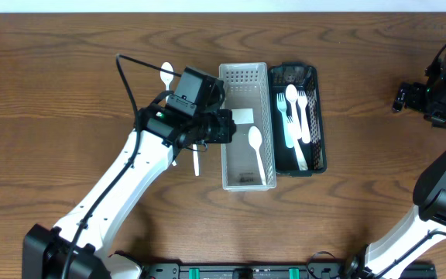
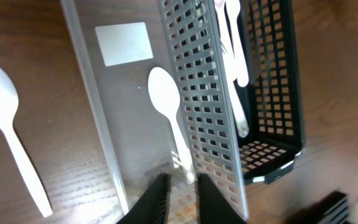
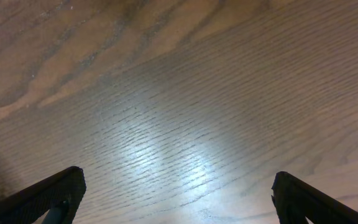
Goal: Pack container
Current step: 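Carry the spoon into the gray basket and open the left gripper, then move the left gripper back over the middle white spoon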
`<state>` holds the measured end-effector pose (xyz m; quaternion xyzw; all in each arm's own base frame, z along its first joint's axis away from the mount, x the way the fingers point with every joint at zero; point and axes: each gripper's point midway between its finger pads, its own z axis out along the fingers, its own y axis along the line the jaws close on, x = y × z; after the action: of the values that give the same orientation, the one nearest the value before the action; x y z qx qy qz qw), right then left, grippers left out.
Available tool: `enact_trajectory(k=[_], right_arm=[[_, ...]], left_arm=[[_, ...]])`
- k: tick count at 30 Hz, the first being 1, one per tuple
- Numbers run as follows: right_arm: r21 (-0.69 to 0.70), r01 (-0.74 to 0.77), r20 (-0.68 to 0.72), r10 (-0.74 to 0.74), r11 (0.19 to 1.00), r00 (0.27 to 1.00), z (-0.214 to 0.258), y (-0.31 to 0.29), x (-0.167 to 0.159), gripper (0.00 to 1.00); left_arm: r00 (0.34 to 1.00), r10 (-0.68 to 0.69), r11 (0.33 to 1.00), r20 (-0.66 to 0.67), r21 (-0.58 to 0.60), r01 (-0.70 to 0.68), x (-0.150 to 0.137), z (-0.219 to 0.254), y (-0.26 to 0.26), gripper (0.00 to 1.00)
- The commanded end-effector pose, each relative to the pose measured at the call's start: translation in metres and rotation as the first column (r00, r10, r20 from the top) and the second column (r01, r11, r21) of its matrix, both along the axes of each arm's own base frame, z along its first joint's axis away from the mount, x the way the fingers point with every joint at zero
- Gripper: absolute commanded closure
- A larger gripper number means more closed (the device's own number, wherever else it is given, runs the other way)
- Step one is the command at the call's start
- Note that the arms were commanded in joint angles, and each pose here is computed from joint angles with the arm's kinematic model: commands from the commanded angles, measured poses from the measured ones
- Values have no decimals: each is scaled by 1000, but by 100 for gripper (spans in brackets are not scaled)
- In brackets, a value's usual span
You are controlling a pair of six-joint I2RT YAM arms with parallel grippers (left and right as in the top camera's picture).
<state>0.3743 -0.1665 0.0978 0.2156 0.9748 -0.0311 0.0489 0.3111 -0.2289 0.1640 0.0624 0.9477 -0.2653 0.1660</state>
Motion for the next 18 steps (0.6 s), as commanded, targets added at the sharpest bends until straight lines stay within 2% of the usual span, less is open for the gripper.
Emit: enact_trajectory(k=[1,4,6,8,10,13,18], right_arm=[[-4,-5,5,5,1000,1000,2,-3,-1,1],[-4,-5,5,5,1000,1000,2,-3,-1,1],[-4,-5,5,5,1000,1000,2,-3,-1,1],[-4,-5,4,5,1000,1000,2,-3,-1,1],[-4,-5,4,5,1000,1000,2,-3,-1,1],[-4,-5,5,5,1000,1000,2,-3,-1,1],[-4,-5,4,5,1000,1000,2,-3,-1,1]], left_arm=[[1000,-7,1000,10,9,7,4,-1,-1,62],[998,39,999,52,35,-41,16,2,10,38],[992,94,994,83,53,-99,29,4,25,11],[984,153,984,94,74,-160,39,3,45,0],[955,288,945,72,140,-296,47,-6,82,2],[851,524,821,23,251,-512,47,-23,141,2],[787,615,756,-48,319,-572,48,-49,185,2]])
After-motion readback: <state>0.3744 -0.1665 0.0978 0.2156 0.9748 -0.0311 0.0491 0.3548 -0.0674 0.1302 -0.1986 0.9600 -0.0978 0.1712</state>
